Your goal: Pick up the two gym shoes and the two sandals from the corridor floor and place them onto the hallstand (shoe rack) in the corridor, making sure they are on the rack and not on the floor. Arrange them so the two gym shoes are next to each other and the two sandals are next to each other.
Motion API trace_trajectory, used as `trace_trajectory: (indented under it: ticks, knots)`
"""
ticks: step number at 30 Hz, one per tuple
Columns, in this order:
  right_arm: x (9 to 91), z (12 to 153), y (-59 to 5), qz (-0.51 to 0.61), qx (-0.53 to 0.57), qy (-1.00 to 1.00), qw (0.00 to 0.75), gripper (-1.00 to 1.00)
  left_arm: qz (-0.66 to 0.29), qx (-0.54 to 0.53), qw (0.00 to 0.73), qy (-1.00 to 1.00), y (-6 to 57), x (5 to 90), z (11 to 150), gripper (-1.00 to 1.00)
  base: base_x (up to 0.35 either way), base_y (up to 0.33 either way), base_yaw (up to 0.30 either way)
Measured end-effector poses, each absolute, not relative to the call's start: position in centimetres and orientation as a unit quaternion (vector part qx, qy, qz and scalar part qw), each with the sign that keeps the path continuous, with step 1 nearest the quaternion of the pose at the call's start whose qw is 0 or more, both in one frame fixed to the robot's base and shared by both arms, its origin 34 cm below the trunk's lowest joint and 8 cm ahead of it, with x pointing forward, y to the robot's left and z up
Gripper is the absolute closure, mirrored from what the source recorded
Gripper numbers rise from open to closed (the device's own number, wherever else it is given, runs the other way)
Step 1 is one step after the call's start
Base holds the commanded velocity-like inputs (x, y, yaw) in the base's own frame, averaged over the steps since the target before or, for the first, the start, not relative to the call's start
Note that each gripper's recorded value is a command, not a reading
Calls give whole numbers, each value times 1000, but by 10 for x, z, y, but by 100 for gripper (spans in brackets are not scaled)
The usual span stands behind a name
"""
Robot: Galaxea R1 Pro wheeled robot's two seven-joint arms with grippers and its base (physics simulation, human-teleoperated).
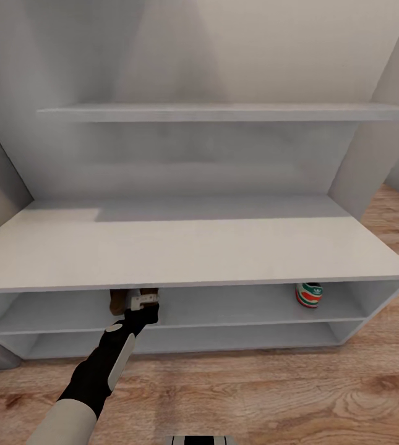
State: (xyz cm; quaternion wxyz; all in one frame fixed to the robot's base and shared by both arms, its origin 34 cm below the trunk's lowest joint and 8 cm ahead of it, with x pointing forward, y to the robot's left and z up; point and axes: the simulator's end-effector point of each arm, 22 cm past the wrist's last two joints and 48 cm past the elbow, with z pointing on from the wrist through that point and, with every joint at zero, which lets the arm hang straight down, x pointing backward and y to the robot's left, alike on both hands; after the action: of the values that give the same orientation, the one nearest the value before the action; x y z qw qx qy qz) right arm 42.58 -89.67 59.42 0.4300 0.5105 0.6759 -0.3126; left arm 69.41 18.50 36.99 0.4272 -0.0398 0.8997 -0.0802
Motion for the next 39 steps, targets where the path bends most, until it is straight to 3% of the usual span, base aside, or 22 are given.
trace_trajectory:
  ticks: [2, 3, 15, 39]
  knots:
    - [426, 594, -897, -313, 511, 676, 430, 100, -80, -40, 428, 900, 185, 694, 370, 100, 0, 0, 0]
    - [426, 594, -897, -313, 511, 676, 430, 100, -80, -40, 428, 899, 185, 694, 370, -100, 0, 0, 0]
    - [426, 594, -897, -313, 511, 676, 430, 100, -80, -41, 434, 897, 186, 696, 372, -100, -25, 0, 0]
    - [426, 594, -897, -313, 511, 676, 429, 100, -80, -41, 435, 896, 186, 696, 372, -100, -322, -36, 0]
